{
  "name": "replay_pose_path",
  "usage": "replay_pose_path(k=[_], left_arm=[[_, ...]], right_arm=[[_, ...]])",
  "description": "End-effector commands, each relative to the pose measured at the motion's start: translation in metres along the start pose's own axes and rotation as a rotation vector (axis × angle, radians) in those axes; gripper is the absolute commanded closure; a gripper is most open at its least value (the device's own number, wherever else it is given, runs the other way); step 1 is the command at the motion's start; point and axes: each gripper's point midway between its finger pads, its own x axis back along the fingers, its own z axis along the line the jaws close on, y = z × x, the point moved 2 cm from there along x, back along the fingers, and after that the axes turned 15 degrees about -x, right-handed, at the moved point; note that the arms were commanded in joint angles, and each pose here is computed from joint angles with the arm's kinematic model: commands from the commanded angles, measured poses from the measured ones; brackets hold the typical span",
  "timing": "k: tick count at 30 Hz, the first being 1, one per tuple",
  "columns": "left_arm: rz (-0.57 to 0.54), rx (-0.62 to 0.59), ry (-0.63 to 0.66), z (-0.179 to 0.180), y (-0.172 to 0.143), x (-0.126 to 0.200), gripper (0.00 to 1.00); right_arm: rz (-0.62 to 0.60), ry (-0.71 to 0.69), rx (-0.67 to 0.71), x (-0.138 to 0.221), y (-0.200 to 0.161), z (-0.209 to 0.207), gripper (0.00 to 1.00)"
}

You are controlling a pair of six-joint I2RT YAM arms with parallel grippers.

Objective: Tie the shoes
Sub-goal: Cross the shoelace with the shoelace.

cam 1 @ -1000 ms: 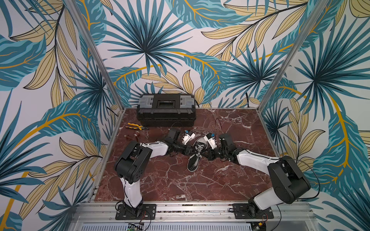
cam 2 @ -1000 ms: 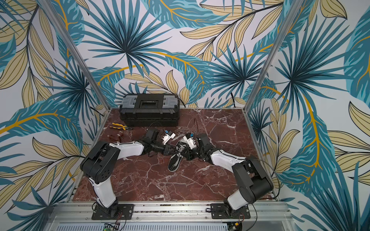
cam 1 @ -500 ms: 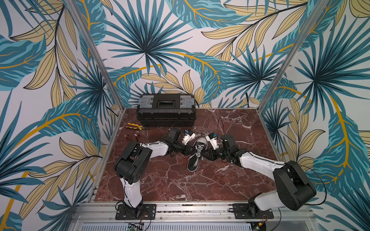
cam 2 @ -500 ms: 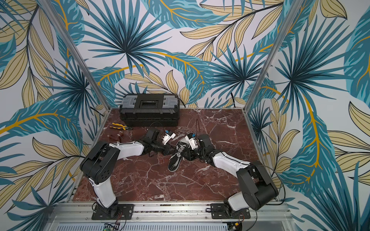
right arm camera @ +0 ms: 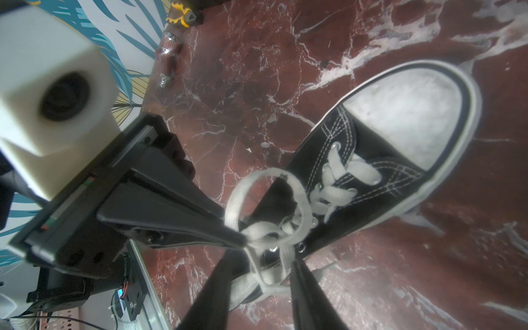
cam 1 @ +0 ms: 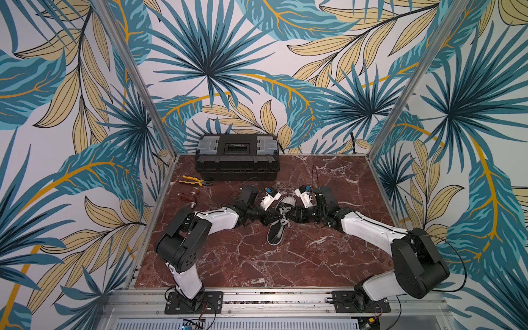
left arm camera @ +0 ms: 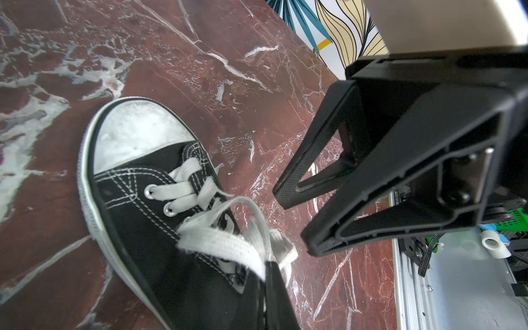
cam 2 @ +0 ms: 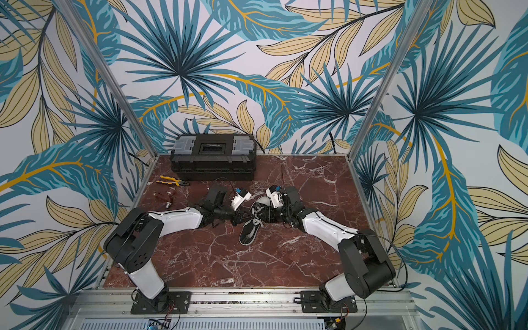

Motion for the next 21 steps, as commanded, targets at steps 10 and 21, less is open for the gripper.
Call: replay_pose_path(k=[10, 21], left_arm=[[-0.049, -0.11, 0.021, -0.008, 0.006, 0.01, 1.0], [-0.035, -0.083, 0.047, -0.003, 0.004, 0.01, 1.0]], right_arm=[[0.089, 0.03, -0.047, -0.017, -0.014, -0.009, 0.61], [0.078, 0.053, -0.026, -0.022, -0.007, -0.006, 0.62]])
